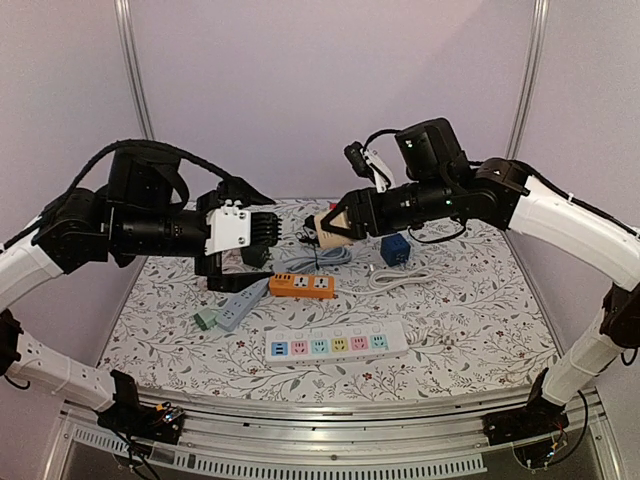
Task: Insert the plug
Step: Adjust the plug, then insert the plug into the socket.
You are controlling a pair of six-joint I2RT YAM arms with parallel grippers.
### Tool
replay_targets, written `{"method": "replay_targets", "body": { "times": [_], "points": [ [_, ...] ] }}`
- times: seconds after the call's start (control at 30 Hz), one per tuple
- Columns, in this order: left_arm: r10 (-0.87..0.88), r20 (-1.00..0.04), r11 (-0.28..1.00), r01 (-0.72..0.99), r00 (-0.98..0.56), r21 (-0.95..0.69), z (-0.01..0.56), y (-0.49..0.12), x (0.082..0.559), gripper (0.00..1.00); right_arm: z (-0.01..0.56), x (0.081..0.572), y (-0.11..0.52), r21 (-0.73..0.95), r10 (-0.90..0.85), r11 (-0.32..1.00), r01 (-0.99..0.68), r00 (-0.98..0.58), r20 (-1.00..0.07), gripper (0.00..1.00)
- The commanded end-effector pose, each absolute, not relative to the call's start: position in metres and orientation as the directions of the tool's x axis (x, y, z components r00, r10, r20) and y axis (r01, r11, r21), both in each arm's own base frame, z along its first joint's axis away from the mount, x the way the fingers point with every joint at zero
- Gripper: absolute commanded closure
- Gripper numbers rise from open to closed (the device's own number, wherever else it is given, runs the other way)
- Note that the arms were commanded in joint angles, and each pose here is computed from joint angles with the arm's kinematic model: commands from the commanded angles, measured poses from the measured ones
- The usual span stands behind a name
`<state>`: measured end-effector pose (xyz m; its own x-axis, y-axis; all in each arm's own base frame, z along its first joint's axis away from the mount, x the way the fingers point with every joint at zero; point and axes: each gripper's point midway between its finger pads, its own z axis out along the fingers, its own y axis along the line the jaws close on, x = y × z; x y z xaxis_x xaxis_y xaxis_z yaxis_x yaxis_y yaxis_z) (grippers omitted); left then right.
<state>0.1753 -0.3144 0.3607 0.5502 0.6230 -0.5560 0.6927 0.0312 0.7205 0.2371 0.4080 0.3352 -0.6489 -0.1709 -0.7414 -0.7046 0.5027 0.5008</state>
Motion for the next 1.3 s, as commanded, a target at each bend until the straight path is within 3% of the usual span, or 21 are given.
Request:
{"method": "replay_targets", "body": {
  "times": [0.0,0.17,0.23,0.33,0.4,0.6,0.9,1.07,1.27],
  "points": [
    [0.861,-0.458,0.086,0.826,0.219,0.556,0.302,-0.255,0.195,0.01,0.260,0.253,0.342,0.293,-0.280,0.823,-0.487,-0.796,-0.537,1.00],
    [0.955,-0.297,0.168,0.849,-0.014,0.501,0.263,-0.199,0.222,0.00,0.216,0.241,0.309,0.139,-0.336,0.906,-0.399,-0.880,-0.335,1.00],
    [0.966,-0.182,0.246,0.870,-0.183,0.427,0.232,-0.166,0.236,0.01,0.189,0.229,0.290,0.038,-0.359,0.927,-0.372,-0.914,-0.192,1.00],
    [0.949,-0.072,0.314,0.887,-0.309,0.339,0.197,-0.143,0.241,0.01,0.174,0.219,0.285,-0.004,-0.369,0.929,-0.371,-0.922,-0.114,1.00],
    [0.926,-0.051,0.372,0.885,-0.373,0.281,0.177,-0.138,0.242,0.00,0.166,0.215,0.284,-0.018,-0.376,0.927,-0.375,-0.923,-0.080,1.00],
    [0.888,-0.160,0.453,0.880,-0.432,0.141,0.149,-0.165,0.239,0.01,0.144,0.207,0.288,-0.007,-0.346,0.938,-0.346,-0.938,-0.011,1.00],
    [0.829,-0.269,0.541,0.825,-0.490,0.164,0.144,-0.176,0.254,0.01,0.118,0.199,0.291,-0.050,-0.310,0.949,-0.311,-0.950,0.030,1.00],
    [0.797,-0.329,0.579,0.797,-0.507,0.174,0.150,-0.178,0.257,0.01,0.102,0.196,0.302,0.007,-0.283,0.959,-0.283,-0.958,0.038,1.00],
    [0.791,-0.333,0.594,0.776,-0.514,0.212,0.152,-0.172,0.262,0.00,0.091,0.200,0.313,0.027,-0.276,0.961,-0.275,-0.960,0.045,1.00]
  ]
}}
